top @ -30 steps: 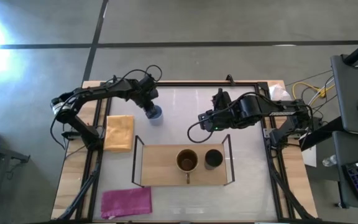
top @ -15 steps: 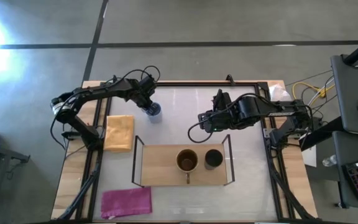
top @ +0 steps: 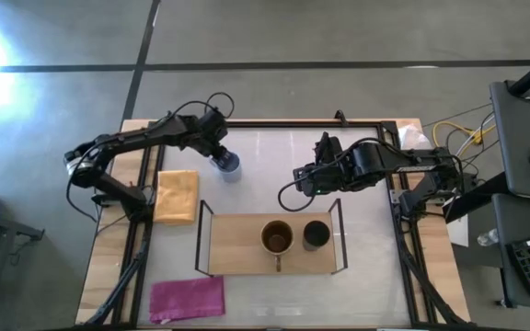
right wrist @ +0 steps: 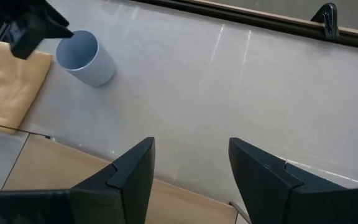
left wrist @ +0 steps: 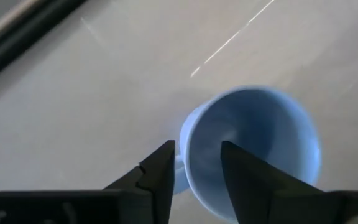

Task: Stack small to large cups/mugs on shelf
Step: Put the blue mug on the shelf

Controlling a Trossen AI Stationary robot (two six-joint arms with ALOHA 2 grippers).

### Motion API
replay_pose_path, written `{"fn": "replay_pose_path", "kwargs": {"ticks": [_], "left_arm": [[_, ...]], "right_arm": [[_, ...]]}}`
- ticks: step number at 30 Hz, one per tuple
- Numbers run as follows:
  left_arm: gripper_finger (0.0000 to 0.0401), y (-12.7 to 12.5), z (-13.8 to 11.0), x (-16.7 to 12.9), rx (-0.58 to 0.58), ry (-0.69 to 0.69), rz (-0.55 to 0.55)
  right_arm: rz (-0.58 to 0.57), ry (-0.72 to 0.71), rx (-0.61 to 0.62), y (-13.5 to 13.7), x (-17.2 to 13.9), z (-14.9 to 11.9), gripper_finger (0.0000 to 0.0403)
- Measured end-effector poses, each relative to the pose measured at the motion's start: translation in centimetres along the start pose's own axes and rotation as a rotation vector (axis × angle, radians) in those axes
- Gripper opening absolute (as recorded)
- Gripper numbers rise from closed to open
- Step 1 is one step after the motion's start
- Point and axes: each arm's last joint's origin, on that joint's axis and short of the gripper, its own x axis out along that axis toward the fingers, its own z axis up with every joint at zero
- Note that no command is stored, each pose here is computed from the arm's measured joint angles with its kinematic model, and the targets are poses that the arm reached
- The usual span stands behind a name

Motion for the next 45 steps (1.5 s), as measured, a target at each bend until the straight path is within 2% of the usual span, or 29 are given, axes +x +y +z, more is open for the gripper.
{"fn": "replay_pose_path", "kwargs": {"ticks": [6, 9, 11, 15, 19, 22, 29, 35, 38, 45], "left_arm": [[0.0125, 0.2, -0.2, -2.6, 0.051, -0.084, -0.019], [0.0125, 0.6, -0.4, -3.0, 0.081, -0.090, 0.048], [0.0125, 1.0, -0.5, -2.5, 0.094, -0.067, 0.103], [0.0117, 1.9, -1.2, 0.0, 0.083, 0.032, 0.110], [0.0086, 2.0, -2.0, 1.9, 0.117, 0.113, 0.099], [0.0063, 2.0, -2.2, 2.5, 0.123, 0.109, 0.100], [0.0037, 2.0, -2.1, 1.6, 0.119, 0.054, 0.092], [0.0036, 1.9, -1.1, 1.5, 0.110, -0.055, 0.071], [0.0036, 1.8, -0.5, 2.1, 0.109, -0.088, 0.009], [0.0036, 2.2, -0.4, 3.9, 0.089, -0.044, -0.008]], "right_arm": [[0.000, 0.002, -0.005, 0.0, 0.0, 0.0, 0.0198], [0.002, 0.009, -0.012, 0.0, 0.0, 0.0, 0.0198], [0.004, 0.018, -0.018, 0.0, 0.0, -0.1, 0.0198], [0.006, 0.025, -0.019, 0.0, 0.0, -0.1, 0.0198], [0.011, 0.047, -0.015, 0.0, 0.0, -0.1, 0.0198], [0.026, 0.077, 0.000, 0.2, 0.0, -0.2, 0.0193], [0.103, 0.118, 0.006, 1.9, 1.9, 0.2, 0.0141], [0.179, 0.174, -0.029, 3.3, 5.4, 1.4, 0.0061], [0.235, 0.209, -0.038, 3.8, 7.2, 2.2, 0.0019], [0.401, 0.302, -0.015, 5.3, 11.1, 2.6, 0.0011]]}}
